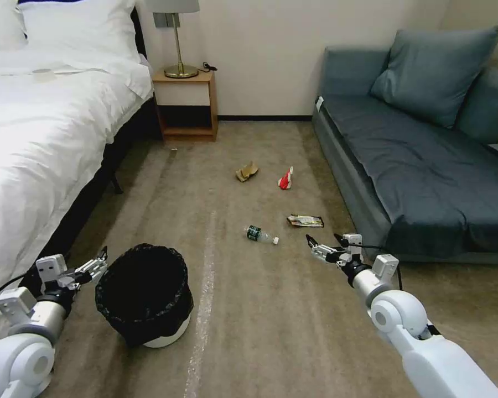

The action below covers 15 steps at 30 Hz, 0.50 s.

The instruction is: Pick up the trash bin, then pick up the garbage on the floor and place it into the trash bin.

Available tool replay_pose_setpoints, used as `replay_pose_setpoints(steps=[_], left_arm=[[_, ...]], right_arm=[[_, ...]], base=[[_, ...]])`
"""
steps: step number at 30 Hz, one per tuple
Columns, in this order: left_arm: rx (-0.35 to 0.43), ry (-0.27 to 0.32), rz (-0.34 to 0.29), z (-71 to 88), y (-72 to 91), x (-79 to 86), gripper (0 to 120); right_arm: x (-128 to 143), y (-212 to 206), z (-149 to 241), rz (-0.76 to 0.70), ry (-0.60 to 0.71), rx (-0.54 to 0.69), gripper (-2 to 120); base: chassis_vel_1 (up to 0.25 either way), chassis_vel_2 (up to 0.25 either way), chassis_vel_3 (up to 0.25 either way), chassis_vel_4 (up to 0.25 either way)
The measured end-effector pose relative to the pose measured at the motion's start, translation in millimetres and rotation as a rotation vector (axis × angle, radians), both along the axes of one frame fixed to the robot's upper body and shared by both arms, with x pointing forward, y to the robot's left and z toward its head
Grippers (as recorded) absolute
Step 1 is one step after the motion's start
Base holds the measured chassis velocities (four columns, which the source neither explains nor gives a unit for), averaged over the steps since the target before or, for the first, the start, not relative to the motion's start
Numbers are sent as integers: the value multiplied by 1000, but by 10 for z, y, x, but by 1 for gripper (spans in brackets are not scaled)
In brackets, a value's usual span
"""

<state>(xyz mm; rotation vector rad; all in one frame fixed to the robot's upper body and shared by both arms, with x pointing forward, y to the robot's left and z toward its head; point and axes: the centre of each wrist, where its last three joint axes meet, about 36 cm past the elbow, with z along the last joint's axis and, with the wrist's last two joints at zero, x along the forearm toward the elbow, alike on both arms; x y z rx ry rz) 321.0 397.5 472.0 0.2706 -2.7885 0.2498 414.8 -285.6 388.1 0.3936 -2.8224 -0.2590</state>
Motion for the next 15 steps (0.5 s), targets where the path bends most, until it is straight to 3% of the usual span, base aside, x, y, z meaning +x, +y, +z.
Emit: replay_pose_setpoints(steps=[2,3,4,6,7,8,10,15], left_arm=[[-4,28,-2,61,-2,27,100],[-3,92,-15,190,-5,89,100],[-3,92,-15,190,-5,89,100],[25,215,-50,395,4,195,100],[41,255,-63,473,18,243,99],[41,255,-63,473,18,243,99],[71,334,-74,647,66,375,98],[57,391,-72,837,115,570,98]], right_arm=[[0,9,-21,0,2,-2,100],[3,23,-58,-2,4,-5,100],[3,23,-58,-2,4,-5,100],[11,45,-99,-8,7,0,100],[15,45,-113,-13,8,1,100],[15,45,-113,-13,8,1,100],[20,27,-150,-27,6,-2,100],[-6,-17,-232,-51,8,-14,100]], base=[[0,0,0,0],[0,0,0,0],[0,0,0,0],[0,0,0,0],[0,0,0,0],[0,0,0,0],[0,0,0,0],[0,0,0,0]])
